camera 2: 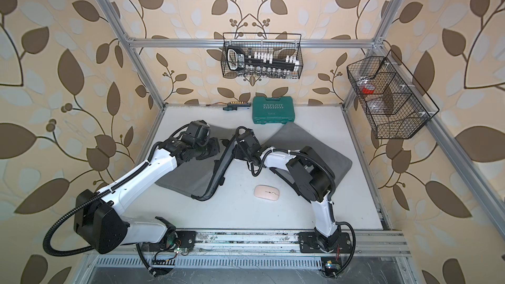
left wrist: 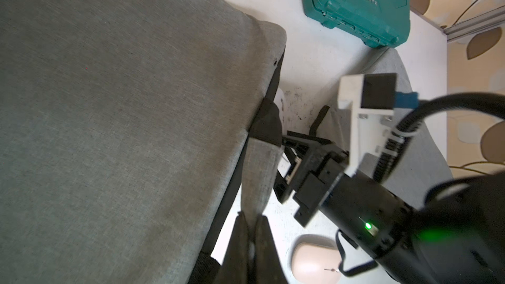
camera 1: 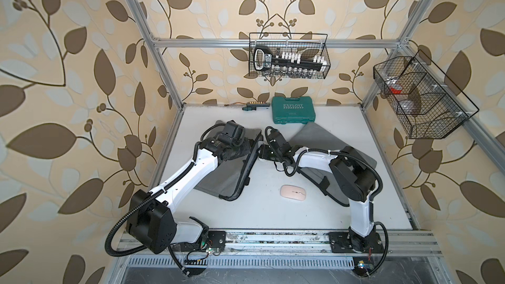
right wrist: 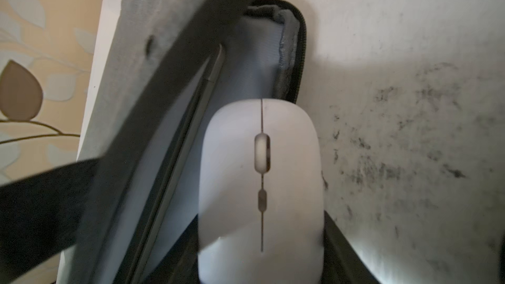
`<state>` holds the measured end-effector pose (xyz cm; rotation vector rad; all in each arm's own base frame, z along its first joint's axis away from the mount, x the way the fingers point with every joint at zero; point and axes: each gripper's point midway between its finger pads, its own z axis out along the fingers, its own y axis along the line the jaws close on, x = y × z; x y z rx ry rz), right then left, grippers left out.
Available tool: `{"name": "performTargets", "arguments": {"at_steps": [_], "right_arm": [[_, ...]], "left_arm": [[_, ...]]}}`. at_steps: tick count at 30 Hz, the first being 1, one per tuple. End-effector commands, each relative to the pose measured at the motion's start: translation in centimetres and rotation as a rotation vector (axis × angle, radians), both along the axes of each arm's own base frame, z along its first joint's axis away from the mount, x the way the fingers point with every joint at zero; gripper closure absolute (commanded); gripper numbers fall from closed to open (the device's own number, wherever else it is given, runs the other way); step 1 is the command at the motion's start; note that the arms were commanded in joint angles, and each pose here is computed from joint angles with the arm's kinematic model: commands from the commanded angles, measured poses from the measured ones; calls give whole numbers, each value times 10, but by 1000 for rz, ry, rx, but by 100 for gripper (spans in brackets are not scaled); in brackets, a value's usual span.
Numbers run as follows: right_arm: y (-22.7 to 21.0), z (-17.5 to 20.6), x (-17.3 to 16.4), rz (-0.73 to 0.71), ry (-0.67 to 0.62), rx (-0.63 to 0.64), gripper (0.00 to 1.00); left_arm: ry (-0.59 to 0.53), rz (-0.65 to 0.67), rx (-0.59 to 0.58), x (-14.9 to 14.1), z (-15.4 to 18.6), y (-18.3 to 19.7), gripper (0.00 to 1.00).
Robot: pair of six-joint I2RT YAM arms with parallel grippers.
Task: Put the mouse into the laptop bag
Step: Place the mouse in the zippered laptop bag.
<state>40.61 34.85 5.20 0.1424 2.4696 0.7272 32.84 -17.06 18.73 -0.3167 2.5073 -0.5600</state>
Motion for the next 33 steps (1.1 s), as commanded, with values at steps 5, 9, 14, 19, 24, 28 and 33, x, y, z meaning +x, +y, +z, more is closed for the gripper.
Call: {"name": "performTargets", "arguments": {"at_steps": [5, 9, 14, 19, 24, 28, 33], "right_arm": [[17, 11, 36, -7, 4, 105, 55], [23, 9, 50, -7, 16, 137, 53], [32, 8, 63, -20, 30, 179, 43], [47, 6, 68, 5, 55, 225, 35], [40, 10, 59, 39, 21, 196, 25], [21, 16, 49, 38, -12, 179, 26], [-1, 16, 42, 21, -45, 142, 39]], "left_arm": [[-87, -61, -157, 9, 41, -34, 100], [-81, -59, -159, 12, 39, -36, 100], [-78, -65, -178, 16, 37, -42, 100], [-70, -65, -172, 20, 34, -44, 100], [-71, -57, -161, 22, 32, -43, 100], [-63, -57, -158, 24, 29, -43, 100], [-56, -49, -150, 24, 24, -42, 100]]}}
